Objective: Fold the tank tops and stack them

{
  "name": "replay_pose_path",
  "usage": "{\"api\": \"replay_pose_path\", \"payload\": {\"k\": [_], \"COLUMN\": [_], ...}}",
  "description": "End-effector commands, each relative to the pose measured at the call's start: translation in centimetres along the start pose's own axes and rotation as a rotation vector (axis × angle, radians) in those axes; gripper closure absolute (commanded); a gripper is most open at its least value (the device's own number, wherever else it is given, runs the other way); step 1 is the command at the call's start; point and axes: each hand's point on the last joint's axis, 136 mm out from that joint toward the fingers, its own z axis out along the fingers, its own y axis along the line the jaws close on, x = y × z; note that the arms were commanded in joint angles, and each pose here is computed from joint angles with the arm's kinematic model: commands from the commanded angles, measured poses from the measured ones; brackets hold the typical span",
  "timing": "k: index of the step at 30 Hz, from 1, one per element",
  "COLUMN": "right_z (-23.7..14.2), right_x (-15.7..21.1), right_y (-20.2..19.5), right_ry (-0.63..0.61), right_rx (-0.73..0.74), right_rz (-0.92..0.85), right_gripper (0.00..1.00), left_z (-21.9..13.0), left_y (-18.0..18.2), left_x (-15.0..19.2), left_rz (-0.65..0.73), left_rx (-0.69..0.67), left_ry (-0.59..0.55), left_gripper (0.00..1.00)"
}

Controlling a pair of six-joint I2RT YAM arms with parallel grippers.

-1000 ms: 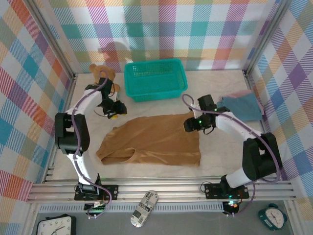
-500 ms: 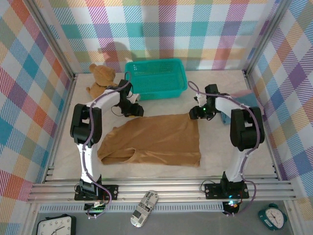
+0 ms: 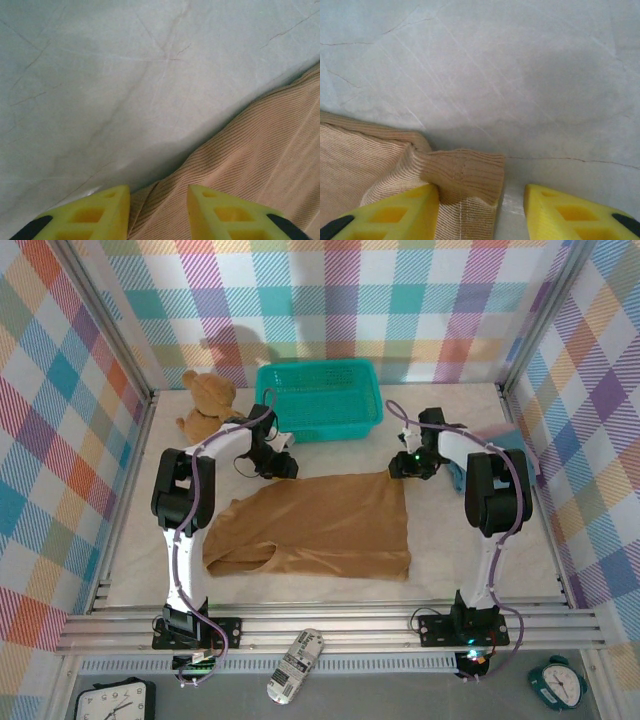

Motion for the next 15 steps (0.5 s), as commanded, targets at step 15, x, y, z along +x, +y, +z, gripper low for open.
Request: {"api": "replay_pose_path", "payload": {"k": [15], "right_z": [0.6], "right_x": [-1.6], "right_y": [1.9], "right_ry": [-0.006], "right_rx": [-0.132], "right_rz": [-0.087], "right_gripper": [0.76], "left_z": [-1.2], "left_y": [-2.0], "left_x": [0.2], "left_rz": [0.012], "left_rx": [0.054], "left_ry": [-0.002], "left_gripper": [1.0]}}
